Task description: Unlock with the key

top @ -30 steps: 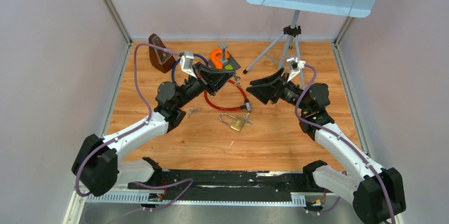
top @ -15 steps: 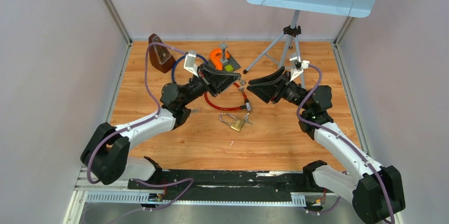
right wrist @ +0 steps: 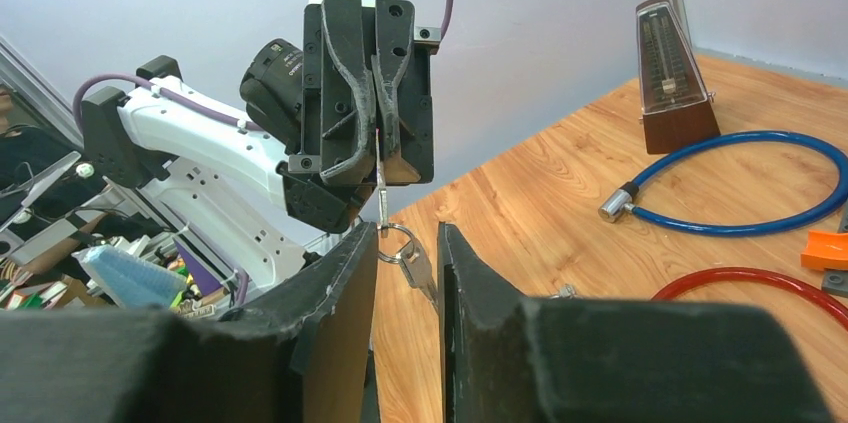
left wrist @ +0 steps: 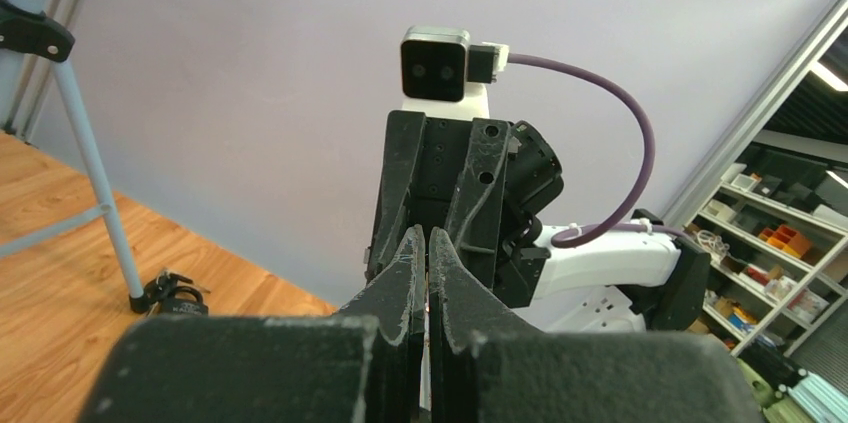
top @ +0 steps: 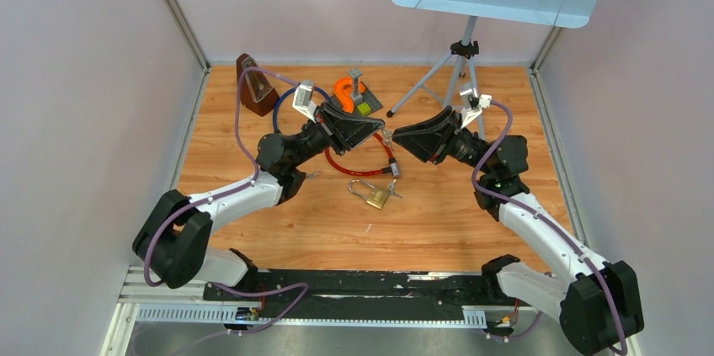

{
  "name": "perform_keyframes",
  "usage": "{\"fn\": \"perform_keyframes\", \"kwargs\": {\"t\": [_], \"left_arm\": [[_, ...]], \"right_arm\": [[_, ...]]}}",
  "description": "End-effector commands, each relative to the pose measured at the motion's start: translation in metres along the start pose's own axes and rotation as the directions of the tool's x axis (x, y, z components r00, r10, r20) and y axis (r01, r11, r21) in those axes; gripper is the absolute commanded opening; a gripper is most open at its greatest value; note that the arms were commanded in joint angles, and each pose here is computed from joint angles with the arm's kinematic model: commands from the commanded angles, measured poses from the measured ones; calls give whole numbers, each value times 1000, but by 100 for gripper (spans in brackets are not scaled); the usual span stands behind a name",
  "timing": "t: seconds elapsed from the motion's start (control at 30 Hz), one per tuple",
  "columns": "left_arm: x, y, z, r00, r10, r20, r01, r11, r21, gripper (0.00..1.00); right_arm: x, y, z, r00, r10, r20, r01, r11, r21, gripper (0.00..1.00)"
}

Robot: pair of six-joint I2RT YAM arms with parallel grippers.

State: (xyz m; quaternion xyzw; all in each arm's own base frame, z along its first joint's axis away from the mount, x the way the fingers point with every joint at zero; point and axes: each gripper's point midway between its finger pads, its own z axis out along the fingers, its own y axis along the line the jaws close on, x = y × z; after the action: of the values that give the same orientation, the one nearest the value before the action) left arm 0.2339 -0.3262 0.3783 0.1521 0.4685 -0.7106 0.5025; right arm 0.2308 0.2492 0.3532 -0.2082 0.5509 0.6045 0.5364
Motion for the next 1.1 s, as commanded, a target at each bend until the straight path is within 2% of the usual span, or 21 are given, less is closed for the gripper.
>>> {"fn": "perform_keyframes", "kwargs": {"t": [0.0, 0.5, 0.77, 1.07], "left_arm": [[-11, -20, 3, 999, 24, 23, -26, 997, 73, 0], [-7, -11, 6, 1000, -3, 11, 2, 998, 60, 0], [-9, -13, 7, 1000, -15, 21, 14, 998, 67, 0], [-11, -13, 8, 999, -35, 34, 32, 997, 75, 0]], "right_arm": [[-20, 15, 6, 998, -54, 45, 57, 997, -58, 27], [-20, 24, 11, 997, -73, 36, 77, 991, -113, 22], [-17, 21, 12, 998, -63, 27, 65, 992, -111, 14], [-15, 24, 12, 998, -56, 14, 58, 991, -123, 13]]}}
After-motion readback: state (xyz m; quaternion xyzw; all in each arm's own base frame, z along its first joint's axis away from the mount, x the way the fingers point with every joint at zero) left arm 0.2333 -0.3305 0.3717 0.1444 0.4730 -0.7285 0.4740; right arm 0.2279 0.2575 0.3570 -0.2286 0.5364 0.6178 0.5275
